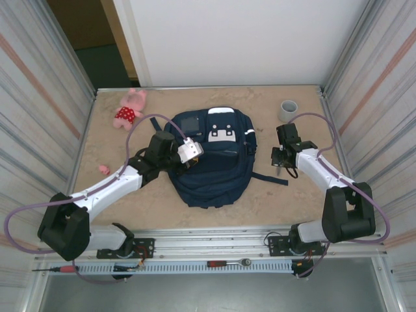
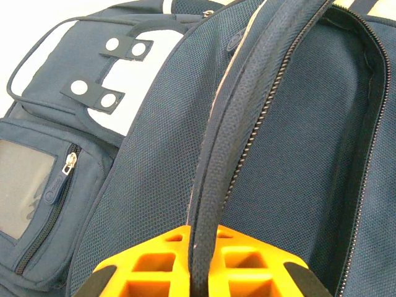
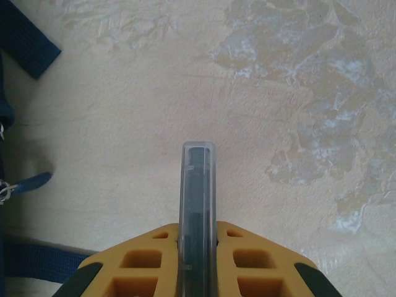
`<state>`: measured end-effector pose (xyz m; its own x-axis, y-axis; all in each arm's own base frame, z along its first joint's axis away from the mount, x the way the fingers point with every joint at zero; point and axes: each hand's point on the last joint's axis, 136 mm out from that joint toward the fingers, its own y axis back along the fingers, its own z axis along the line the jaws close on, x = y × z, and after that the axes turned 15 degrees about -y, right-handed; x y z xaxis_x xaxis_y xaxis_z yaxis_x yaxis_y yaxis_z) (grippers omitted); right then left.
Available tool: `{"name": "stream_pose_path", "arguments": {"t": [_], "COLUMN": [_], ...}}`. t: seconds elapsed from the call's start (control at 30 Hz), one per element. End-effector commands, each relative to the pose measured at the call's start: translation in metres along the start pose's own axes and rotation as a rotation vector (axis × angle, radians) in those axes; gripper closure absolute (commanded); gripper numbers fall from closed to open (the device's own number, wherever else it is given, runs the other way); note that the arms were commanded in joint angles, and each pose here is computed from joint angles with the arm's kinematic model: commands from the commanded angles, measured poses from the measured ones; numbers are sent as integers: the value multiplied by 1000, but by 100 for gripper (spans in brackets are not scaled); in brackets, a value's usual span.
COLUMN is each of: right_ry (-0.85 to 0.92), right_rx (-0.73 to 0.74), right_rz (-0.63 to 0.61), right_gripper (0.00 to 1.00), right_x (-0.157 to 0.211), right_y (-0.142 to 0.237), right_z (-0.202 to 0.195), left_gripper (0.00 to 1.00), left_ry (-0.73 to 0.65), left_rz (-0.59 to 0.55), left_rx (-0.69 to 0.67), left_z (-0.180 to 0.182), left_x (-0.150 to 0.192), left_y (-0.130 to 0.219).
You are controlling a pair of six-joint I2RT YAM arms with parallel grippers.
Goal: Pack books, pencil case, and school supplies into a backpack
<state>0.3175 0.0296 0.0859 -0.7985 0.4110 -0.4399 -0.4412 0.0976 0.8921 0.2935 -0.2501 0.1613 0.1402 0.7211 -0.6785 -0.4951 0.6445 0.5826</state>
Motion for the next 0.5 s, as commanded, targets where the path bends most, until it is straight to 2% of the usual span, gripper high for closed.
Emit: {"name": "stream_pose_path", "arguments": {"t": [0.0, 0.1, 0.2, 0.37, 0.47], "right_ry": [-36, -64, -148, -292, -347], "right_rx": [-43, -123, -306, -700, -822], "right_rz": [-22, -49, -51, 38, 116], "right_gripper": [95, 95, 94, 91, 90], "right_x": [-10, -21, -24, -7, 6], "right_y": [18, 52, 93, 158, 182], "right_z": [5, 14, 29, 65, 78], "left_gripper": [97, 97, 97, 97, 98], "left_ry": [23, 35, 69, 122, 143], "left_rz": [5, -1, -21, -77, -96], "left_rx": [-33, -37, -52, -82, -92], "left_z": [10, 14, 22, 35, 42], "left_x": [-4, -9, -20, -40, -49], "left_y": [9, 12, 18, 26, 29]}}
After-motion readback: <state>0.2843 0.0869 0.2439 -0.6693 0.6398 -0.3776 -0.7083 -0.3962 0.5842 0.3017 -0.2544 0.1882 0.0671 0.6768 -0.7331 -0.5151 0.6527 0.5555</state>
